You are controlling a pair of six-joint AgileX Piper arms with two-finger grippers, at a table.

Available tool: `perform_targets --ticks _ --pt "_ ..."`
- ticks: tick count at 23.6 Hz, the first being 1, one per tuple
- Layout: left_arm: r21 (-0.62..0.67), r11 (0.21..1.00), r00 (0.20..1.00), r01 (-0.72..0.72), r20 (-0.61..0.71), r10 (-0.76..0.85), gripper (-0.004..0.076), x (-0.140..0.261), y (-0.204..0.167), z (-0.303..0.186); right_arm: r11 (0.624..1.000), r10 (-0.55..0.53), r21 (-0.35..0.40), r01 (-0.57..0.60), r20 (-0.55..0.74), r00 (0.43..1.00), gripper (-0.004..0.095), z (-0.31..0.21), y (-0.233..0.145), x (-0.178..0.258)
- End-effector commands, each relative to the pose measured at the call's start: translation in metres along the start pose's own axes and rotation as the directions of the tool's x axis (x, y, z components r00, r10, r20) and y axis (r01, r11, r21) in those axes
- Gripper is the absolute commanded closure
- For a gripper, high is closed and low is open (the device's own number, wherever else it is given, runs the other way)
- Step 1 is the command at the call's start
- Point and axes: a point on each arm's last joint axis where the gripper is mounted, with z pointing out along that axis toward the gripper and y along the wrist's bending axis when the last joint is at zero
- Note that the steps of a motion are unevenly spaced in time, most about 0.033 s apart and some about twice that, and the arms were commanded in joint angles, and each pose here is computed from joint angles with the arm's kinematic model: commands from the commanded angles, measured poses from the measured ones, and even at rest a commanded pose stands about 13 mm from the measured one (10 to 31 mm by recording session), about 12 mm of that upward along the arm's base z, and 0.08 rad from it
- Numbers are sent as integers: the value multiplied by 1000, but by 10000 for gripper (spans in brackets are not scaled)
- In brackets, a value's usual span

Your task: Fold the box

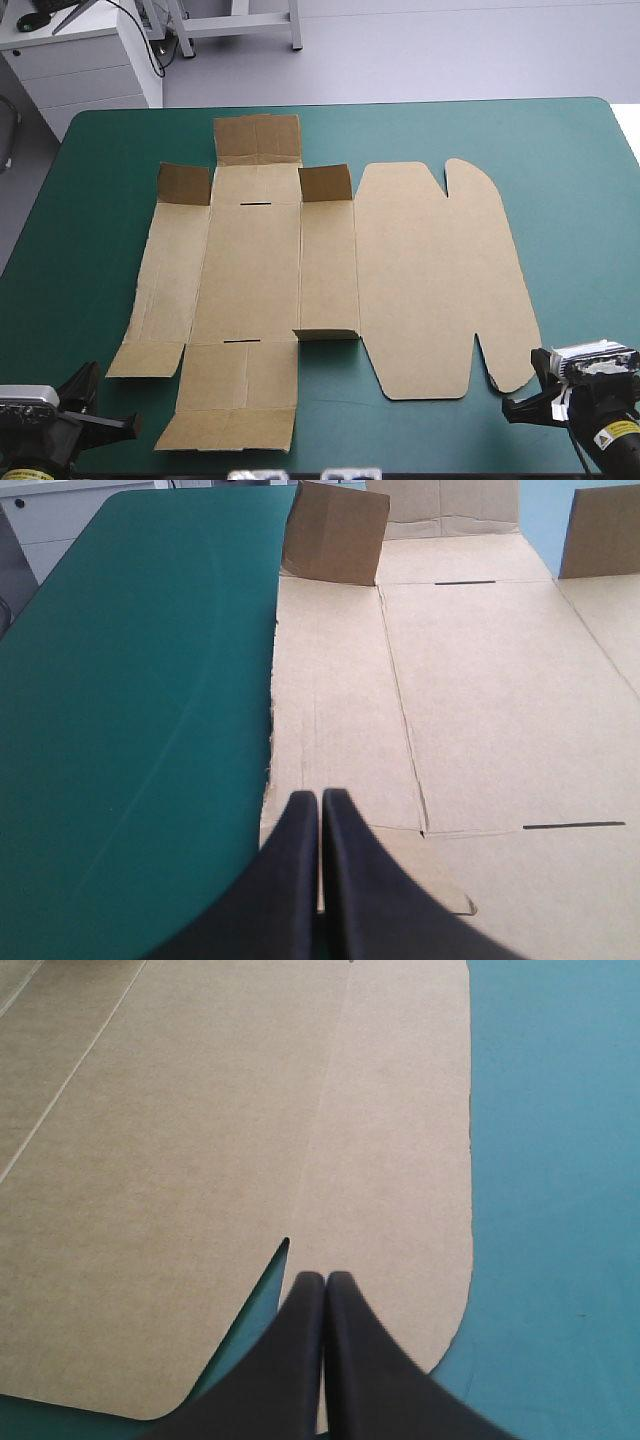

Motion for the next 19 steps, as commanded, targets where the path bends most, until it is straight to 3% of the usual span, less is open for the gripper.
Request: perform_targets --ticks 1,12,16,19 --pt "7 1000 997 12 77 -12 731 -12 -1 -2 1000 1 8 -2 84 996 927 -4 -1 -13" --pt "12 1000 993 19 115 -21 731 -20 -1 -7 1000 1 8 -2 84 996 927 -4 -1 -13" --pt "12 1000 994 19 104 -20 731 -49 -1 -12 1000 1 8 -2 84 996 927 -4 -1 -13" --pt "15 1000 999 22 25 -22 731 -84 0 -1 1000 1 8 -2 84 996 927 -4 -1 -13"
